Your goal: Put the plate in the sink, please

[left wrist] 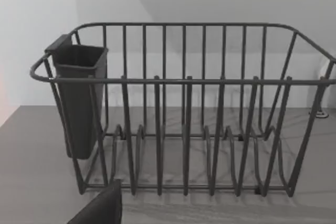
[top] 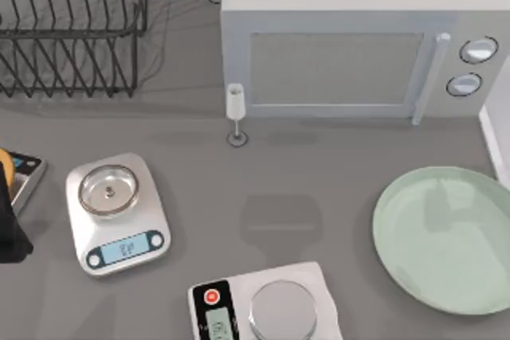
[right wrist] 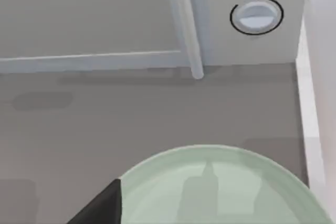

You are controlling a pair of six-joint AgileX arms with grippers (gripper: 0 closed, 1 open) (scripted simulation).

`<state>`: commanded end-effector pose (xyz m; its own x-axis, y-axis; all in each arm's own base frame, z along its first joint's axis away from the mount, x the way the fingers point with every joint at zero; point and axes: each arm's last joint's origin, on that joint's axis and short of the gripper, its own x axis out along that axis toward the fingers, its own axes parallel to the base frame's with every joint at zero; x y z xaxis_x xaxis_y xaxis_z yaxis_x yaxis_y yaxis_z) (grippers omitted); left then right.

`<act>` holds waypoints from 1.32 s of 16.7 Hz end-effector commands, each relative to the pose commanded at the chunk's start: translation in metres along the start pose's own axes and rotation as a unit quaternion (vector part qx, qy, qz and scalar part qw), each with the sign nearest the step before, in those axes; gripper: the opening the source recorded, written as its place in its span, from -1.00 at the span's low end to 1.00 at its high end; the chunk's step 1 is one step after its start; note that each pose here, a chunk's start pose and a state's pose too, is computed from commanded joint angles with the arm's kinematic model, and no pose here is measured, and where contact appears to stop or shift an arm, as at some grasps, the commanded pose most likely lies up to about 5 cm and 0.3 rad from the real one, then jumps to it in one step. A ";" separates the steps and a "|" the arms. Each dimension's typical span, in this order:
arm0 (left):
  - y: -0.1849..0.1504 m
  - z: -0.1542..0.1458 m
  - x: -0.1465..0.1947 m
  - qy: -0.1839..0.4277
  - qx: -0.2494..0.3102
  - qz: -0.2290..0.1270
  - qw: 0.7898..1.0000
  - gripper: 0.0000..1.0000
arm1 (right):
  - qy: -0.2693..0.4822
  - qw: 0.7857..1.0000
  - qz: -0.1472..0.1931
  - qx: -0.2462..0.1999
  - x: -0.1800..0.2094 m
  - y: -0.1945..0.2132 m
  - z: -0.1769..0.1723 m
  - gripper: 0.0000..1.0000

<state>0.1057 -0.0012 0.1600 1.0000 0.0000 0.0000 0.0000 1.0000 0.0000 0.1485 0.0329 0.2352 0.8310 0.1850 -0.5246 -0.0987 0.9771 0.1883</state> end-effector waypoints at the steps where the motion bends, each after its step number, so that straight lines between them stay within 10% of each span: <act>1: 0.000 0.000 0.000 0.000 0.000 0.000 1.000 1.00 | 0.045 0.999 0.002 0.007 0.008 0.008 0.010 1.00; 11: 0.000 0.000 0.000 0.000 0.000 0.000 1.000 1.00 | 0.420 0.904 -0.077 0.013 0.139 0.107 0.036 1.00; 22: 0.000 0.000 0.000 0.000 0.000 0.000 1.000 1.00 | 0.475 0.873 -0.110 0.004 0.167 0.128 0.023 1.00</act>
<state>0.1057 -0.0012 0.1600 1.0000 0.0000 0.0000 0.0000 1.0000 0.0000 0.2871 0.1867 0.1915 0.0007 0.0008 -1.0000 0.0137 0.9999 0.0008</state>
